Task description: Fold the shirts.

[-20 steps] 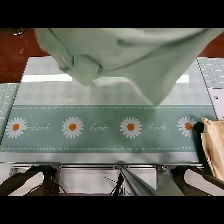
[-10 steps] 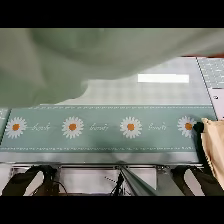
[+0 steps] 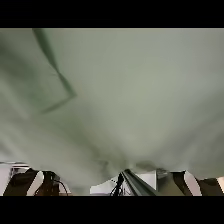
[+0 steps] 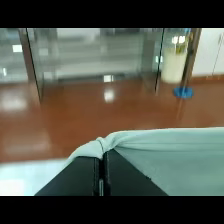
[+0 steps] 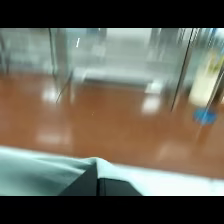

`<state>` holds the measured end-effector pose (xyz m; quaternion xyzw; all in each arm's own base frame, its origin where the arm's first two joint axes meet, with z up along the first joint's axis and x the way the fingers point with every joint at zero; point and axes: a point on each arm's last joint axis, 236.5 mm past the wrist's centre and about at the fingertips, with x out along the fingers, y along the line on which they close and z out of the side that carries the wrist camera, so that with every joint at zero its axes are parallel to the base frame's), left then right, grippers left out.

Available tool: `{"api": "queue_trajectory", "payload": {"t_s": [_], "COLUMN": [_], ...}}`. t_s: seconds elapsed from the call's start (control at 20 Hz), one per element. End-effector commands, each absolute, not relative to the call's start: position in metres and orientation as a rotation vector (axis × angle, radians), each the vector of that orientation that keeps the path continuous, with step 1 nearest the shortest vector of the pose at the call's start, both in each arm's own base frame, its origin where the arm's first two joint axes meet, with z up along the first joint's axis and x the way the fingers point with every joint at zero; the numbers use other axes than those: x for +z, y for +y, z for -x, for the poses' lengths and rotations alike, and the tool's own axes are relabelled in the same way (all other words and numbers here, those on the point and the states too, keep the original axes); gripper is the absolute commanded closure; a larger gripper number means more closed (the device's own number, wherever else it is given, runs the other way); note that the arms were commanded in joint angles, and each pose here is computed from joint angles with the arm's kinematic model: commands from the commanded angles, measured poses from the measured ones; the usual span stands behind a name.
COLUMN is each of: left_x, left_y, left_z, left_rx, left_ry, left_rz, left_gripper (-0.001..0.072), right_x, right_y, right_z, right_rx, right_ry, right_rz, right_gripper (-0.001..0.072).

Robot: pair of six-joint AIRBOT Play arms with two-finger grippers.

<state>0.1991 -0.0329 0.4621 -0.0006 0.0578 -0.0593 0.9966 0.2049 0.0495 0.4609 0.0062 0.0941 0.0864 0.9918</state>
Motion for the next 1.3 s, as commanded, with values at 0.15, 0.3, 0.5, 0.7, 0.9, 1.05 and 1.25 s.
{"api": "queue_trajectory", "payload": {"t_s": [0.15, 0.3, 0.5, 0.7, 0.9, 1.05, 1.25], "left_x": [0.28, 0.215, 0.15, 0.089, 0.03, 0.002, -0.015], "left_y": [-0.021, -0.029, -0.033, -0.022, -0.023, -0.024, -0.026], "left_z": [-0.326, -0.397, -0.491, -0.548, -0.566, -0.567, -0.567], "left_rx": [-0.129, -0.145, -0.129, -0.061, -0.008, 0.002, 0.005], "left_ry": [0.582, 0.653, 0.674, 0.75, 0.852, 0.9, 0.93], "left_rz": [0.147, 0.213, 0.283, 0.395, 0.496, 0.508, 0.525], "left_gripper": [0.0686, 0.0685, 0.0685, 0.0685, 0.0685, 0.0684, 0.0685], "right_x": [0.316, 0.22, 0.108, 0.051, 0.025, 0.009, -0.01], "right_y": [0.061, 0.067, 0.065, 0.055, 0.051, 0.051, 0.052], "right_z": [-0.309, -0.382, -0.489, -0.566, -0.606, -0.614, -0.613], "right_rx": [0.406, 0.442, 0.384, 0.345, 0.321, 0.322, 0.32], "right_ry": [0.506, 0.701, 0.841, 0.912, 0.928, 0.947, 0.984], "right_rz": [-0.253, -0.334, -0.446, -0.546, -0.615, -0.623, -0.634], "right_gripper": [0.0689, 0.0689, 0.069, 0.069, 0.069, 0.0689, 0.0689]}}
